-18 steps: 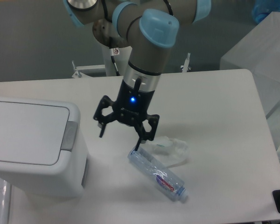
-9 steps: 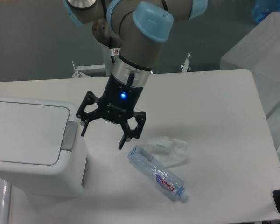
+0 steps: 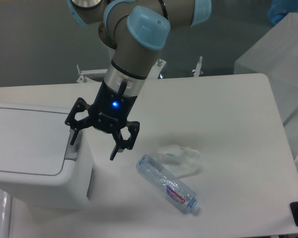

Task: Open the trash can
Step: 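Lower the gripper finger onto the edge of the bin lid, then push the bin lid up and back with the gripper to open it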

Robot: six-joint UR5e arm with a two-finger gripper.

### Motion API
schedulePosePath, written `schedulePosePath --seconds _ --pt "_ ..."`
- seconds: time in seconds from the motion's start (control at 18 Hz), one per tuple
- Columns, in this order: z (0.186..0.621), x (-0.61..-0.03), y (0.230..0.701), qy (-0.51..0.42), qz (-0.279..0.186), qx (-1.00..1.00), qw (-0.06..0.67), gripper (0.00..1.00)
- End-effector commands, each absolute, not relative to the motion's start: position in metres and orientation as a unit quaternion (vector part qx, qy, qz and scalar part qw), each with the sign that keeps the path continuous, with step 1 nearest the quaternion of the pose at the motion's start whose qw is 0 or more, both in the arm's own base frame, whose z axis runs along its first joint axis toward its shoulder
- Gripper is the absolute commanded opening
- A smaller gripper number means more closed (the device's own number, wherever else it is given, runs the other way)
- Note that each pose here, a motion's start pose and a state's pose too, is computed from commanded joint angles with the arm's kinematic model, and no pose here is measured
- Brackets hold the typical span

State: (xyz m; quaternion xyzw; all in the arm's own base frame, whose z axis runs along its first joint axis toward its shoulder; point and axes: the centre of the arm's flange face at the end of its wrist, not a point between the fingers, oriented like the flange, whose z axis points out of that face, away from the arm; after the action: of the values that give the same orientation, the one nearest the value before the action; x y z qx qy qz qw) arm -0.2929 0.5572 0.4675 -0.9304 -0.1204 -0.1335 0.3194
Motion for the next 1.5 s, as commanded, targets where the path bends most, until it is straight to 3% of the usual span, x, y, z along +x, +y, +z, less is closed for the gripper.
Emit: schedulePosePath --seconds 0.89,1.28,1.5 --pt "0.462 -0.297 0.563 -0.118 -0.126 -0.929 0.328 1.00" --pt "0.488 -0.331 0.548 -0.114 -0.090 -0.923 0.356 1.00" --pt "0.491 -0.376 0.520 -0.080 -0.038 -0.924 0.371 1.00"
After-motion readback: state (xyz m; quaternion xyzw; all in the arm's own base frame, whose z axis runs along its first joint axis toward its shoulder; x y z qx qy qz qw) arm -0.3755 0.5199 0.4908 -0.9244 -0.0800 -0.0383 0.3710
